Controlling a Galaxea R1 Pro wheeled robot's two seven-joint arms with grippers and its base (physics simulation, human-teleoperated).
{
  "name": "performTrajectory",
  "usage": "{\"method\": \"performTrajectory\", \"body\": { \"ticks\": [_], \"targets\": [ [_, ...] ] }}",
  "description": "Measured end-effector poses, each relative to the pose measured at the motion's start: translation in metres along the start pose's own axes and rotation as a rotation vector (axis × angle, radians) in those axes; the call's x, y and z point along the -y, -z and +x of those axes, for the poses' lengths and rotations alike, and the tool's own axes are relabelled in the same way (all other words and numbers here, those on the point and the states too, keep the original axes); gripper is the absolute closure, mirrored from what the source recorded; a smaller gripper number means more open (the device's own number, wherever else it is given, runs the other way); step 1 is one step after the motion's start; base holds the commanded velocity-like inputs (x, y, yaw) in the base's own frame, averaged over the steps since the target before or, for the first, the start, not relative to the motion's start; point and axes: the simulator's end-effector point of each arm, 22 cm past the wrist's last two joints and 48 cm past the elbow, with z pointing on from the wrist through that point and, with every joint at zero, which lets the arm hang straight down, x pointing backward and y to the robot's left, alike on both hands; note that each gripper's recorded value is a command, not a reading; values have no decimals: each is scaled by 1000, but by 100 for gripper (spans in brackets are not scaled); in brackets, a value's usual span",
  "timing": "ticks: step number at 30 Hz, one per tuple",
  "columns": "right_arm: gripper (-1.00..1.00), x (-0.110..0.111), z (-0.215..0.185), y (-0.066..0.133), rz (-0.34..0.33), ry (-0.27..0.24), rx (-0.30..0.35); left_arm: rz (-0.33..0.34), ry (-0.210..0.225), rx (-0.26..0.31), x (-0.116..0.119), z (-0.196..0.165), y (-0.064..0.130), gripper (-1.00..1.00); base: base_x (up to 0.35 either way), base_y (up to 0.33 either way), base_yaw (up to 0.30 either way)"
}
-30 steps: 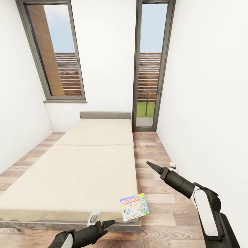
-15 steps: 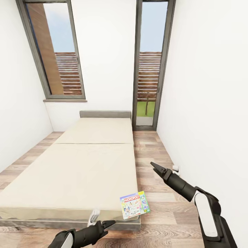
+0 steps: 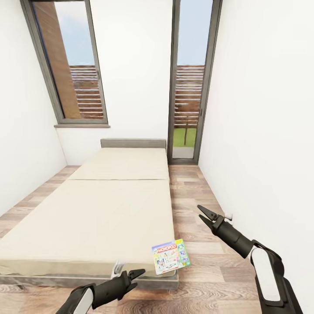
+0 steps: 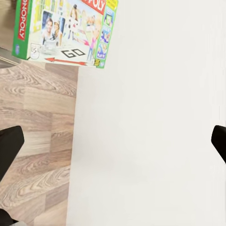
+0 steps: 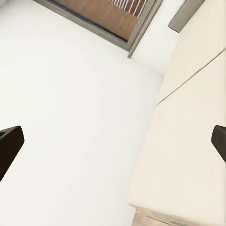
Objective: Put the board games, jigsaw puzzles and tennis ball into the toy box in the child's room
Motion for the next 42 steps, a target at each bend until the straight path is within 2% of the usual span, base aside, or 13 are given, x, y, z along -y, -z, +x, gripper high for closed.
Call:
{"method": "performTrajectory", "body": {
  "ticks": [23, 42],
  "targets": [
    [-100, 38, 24, 7, -2, -12, 2, 22, -15, 8, -29, 5, -19, -100, 0, 0, 0],
    [-100, 73, 45, 16, 4, -24, 1, 23, -16, 10, -63, 14, -30, -100, 0, 0, 0]
  ]
}}
